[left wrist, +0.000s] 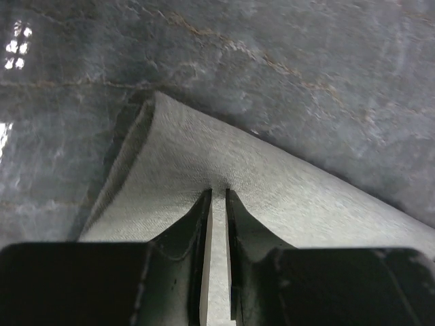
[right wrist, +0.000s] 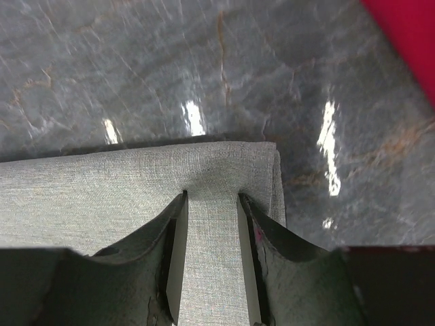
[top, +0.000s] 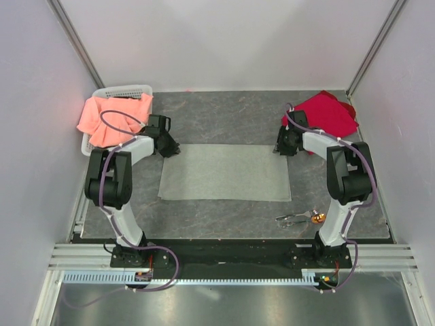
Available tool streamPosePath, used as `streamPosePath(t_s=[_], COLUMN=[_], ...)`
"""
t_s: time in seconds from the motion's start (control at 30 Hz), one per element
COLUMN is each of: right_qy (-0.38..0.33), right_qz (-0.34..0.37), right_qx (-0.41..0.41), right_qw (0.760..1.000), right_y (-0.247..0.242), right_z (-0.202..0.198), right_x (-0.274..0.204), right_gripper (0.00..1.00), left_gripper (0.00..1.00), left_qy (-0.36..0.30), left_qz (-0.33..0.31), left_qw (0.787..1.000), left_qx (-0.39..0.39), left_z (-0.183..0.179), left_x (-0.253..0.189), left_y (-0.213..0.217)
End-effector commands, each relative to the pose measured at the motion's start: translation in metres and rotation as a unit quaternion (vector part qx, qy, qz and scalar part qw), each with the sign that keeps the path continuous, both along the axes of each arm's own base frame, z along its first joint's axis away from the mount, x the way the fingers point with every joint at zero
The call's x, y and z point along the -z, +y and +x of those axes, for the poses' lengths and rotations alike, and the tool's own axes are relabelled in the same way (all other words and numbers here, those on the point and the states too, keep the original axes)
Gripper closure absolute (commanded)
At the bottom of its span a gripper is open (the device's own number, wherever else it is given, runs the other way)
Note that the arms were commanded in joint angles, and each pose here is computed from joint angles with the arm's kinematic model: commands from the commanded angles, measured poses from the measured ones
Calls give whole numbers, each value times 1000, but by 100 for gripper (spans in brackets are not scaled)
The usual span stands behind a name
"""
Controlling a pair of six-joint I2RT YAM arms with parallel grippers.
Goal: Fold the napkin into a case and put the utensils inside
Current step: Smooth out the rectangle-folded napkin at the center of the board.
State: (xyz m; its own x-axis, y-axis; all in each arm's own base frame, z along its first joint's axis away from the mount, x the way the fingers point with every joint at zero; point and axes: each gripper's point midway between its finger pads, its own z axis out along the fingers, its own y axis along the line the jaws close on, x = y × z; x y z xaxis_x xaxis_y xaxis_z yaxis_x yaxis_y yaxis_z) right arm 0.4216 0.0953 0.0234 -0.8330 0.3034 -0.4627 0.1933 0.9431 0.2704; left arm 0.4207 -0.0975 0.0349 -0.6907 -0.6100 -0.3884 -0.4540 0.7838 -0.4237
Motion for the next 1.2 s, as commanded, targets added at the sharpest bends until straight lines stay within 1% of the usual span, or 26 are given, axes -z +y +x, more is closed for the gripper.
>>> streamPosePath(t_s=[0.0,0.07,0.1,0.13,0.27,0.33,0.37,0.43,0.47,0.5,0.53,0.57,0.6,0.67,0.7,0.8,0.83,0.87,1.0,1.17], right_qy=[-37,-51,-56,-63,-77,-88,-87,-88,-88,-87,-97,-96,-91,-93,-96,-95,-91,-92,-93,-86], right_qz=[-42,-41,-41,-45,-28,-3,35,91,117,139,164,175,190,205,212,218,216,216,215,218], right_qx=[-10,-15,-23,-23,-49,-54,-74,-74,-86,-92,-90,-91,-100,-109,-113,-123,-125,-126,-125,-111], right_qw=[998,998,997,997,995,995,993,989,986,982,978,976,972,968,966,964,964,964,964,966], right_y=[-10,-8,0,1,35,56,73,94,105,116,126,131,139,149,152,158,159,158,150,126], right_z=[23,23,21,20,12,13,11,14,13,11,18,19,20,27,30,37,38,40,47,52], right_x=[-11,-24,-29,-38,-53,-57,-58,-56,-57,-57,-56,-53,-54,-46,-47,-38,-32,-31,-24,-14], right_gripper=[57,56,55,55,50,49,49,51,52,53,55,62,66,76,78,83,84,85,87,87], left_gripper=[81,81,80,80,80,80,82,84,85,86,87,89,89,90,91,91,91,91,91,91], left_qy=[6,-4,-10,-29,-68,-90,-91,-103,-102,-119,-119,-121,-107,-113,-106,-106,-96,-98,-96,-92], left_qz=[16,-6,-7,-11,-44,-70,-90,-111,-120,-129,-137,-149,-161,-181,-185,-188,-186,-188,-187,-188], left_qw=[1000,1000,1000,999,996,992,988,983,980,976,974,970,970,964,965,965,967,966,968,971], left_qx=[-20,3,8,12,45,62,82,101,121,130,138,152,149,159,156,150,146,148,134,114], left_z=[16,16,16,18,13,15,11,13,10,15,15,14,15,21,23,33,35,38,46,50], left_x=[9,4,0,-13,-36,-46,-47,-51,-50,-54,-53,-55,-44,-43,-34,-26,-13,-14,-4,2], left_y=[12,0,-1,-3,-24,-39,-55,-73,-89,-99,-107,-121,-128,-142,-145,-149,-148,-150,-142,-119])
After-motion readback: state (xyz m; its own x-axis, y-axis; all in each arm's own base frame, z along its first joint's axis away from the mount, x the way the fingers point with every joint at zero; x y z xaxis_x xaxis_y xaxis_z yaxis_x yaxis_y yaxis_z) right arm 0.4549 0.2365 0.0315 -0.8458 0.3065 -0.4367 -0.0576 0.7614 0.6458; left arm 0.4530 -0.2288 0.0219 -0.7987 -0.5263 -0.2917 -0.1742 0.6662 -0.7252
